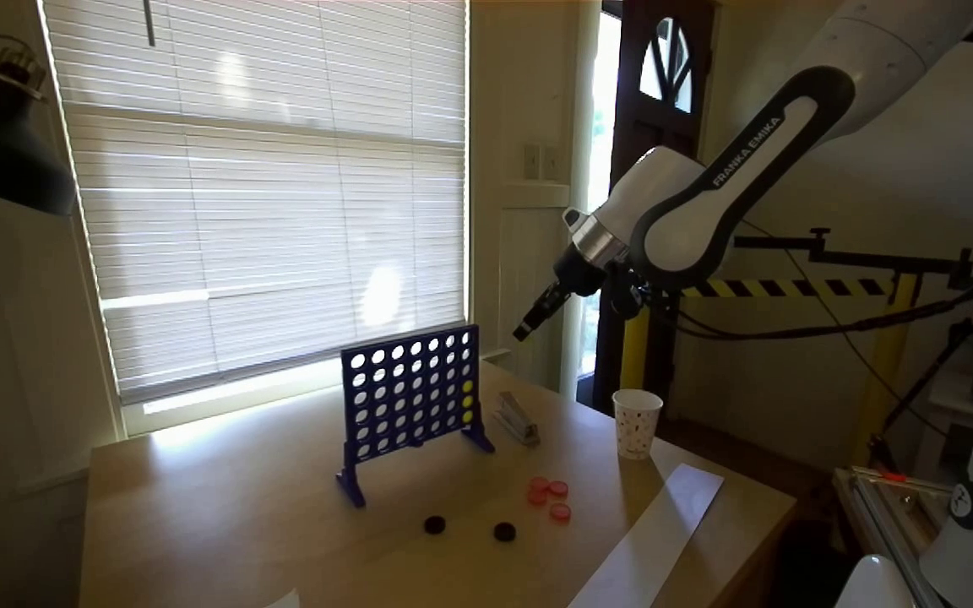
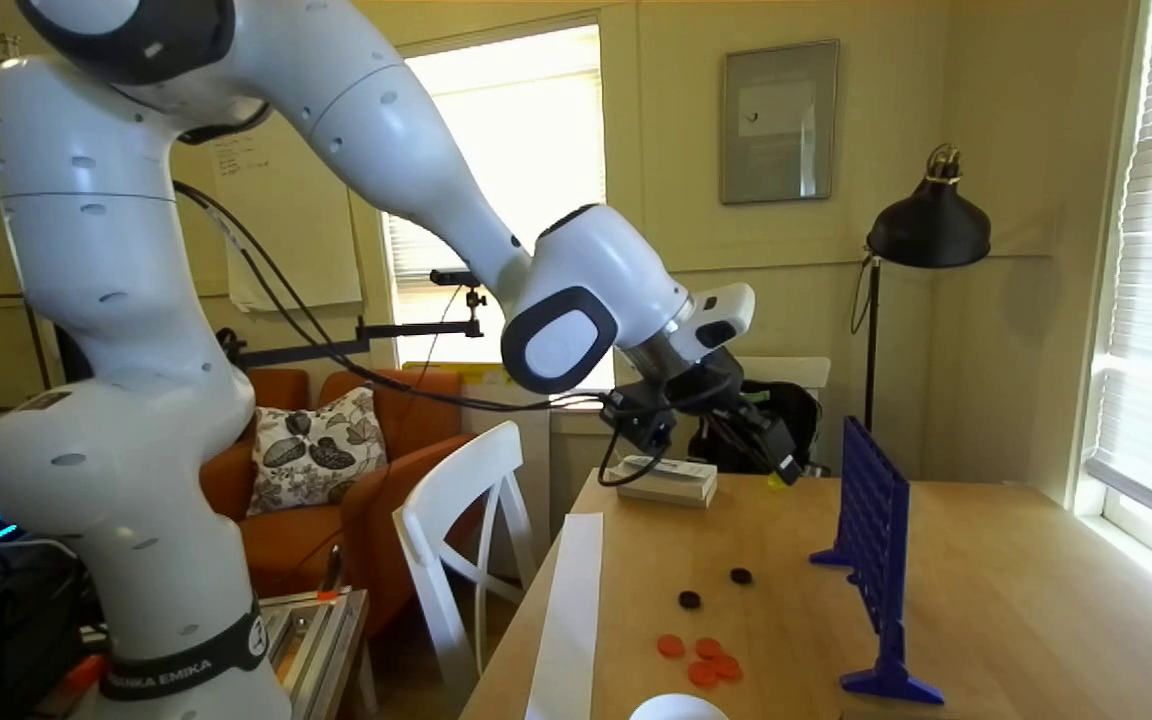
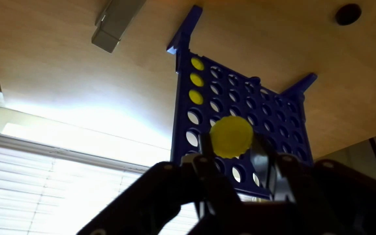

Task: Put one yellow ring inside the blue gameboard.

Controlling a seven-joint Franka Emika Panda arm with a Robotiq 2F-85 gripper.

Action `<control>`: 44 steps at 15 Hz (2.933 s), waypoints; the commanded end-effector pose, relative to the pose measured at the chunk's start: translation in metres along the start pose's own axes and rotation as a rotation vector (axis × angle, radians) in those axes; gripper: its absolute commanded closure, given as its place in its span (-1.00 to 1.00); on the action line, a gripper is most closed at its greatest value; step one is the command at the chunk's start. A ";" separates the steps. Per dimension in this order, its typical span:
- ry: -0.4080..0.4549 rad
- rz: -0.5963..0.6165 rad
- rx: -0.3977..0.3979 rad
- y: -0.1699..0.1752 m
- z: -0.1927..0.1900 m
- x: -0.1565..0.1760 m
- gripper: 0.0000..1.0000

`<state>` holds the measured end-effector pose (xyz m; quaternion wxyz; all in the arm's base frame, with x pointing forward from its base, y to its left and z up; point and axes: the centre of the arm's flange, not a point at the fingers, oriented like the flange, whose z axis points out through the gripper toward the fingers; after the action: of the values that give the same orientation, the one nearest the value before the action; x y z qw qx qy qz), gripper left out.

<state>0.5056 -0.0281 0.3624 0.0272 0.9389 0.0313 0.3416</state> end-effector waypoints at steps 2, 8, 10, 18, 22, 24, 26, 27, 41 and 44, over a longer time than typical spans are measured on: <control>0.001 0.000 -0.001 0.000 -0.001 0.000 0.30; 0.016 0.007 -0.007 0.002 -0.001 0.000 0.80; 0.045 0.015 -0.032 0.008 -0.001 0.004 0.80; 0.133 0.037 -0.084 0.031 0.000 0.013 0.80; 0.195 0.028 -0.089 0.026 0.000 0.017 0.80; 0.224 0.019 -0.091 0.024 0.002 0.021 0.80; 0.250 0.013 -0.090 0.023 0.005 0.023 0.80; 0.259 0.010 -0.089 0.022 0.006 0.025 0.80; 0.364 -0.011 -0.087 0.017 0.030 0.030 0.80; 0.371 -0.013 -0.088 0.018 0.035 0.031 0.80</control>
<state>0.5419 -0.0421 0.3624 0.0673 0.8648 0.0260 0.4970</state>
